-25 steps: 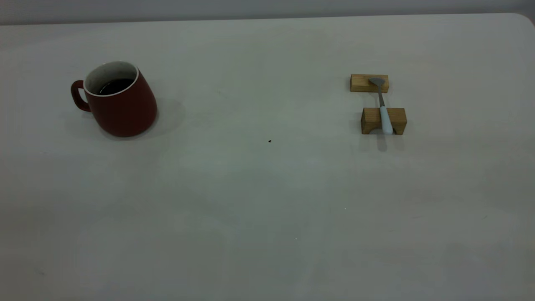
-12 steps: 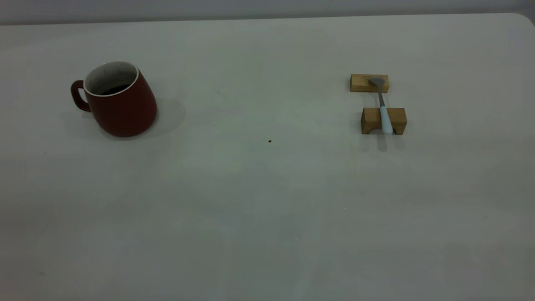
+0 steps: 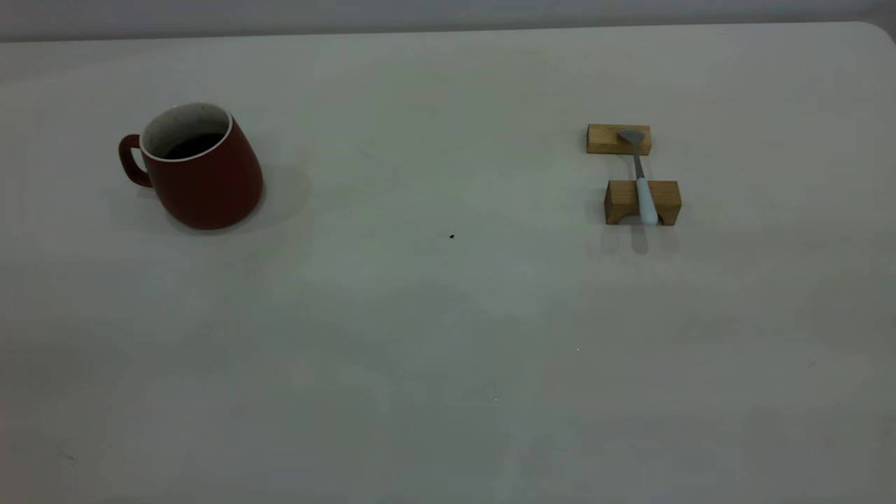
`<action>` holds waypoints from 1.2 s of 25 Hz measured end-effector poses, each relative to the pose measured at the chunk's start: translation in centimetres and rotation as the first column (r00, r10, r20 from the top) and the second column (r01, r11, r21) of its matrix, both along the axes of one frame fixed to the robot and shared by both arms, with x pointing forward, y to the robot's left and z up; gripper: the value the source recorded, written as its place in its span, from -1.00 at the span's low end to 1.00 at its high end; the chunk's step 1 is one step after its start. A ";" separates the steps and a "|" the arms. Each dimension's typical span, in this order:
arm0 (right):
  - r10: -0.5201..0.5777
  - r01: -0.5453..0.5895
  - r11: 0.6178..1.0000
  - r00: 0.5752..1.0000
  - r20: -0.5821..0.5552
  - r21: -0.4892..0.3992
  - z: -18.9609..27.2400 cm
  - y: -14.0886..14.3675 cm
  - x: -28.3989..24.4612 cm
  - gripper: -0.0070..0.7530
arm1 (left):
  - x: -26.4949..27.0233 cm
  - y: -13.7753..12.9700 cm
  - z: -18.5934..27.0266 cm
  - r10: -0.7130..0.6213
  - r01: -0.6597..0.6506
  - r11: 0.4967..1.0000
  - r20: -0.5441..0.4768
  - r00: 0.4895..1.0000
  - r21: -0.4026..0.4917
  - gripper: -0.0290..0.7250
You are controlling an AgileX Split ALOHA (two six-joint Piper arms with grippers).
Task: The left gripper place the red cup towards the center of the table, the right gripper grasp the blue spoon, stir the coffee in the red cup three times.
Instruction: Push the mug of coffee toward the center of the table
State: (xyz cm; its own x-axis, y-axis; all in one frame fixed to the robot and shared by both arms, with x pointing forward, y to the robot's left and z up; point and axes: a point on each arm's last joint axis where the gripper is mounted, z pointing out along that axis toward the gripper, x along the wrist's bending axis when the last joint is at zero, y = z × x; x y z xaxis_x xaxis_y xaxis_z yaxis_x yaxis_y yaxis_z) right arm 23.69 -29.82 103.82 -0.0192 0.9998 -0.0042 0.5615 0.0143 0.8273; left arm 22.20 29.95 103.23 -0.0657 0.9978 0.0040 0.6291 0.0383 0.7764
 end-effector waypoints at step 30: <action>0.000 0.000 1.000 1.000 0.000 0.000 0.0 0.0 0.0 0.26 | 30.0 1.7 -1.2 -0.220 0.238 0.970 -0.581 0.784 -0.047 0.85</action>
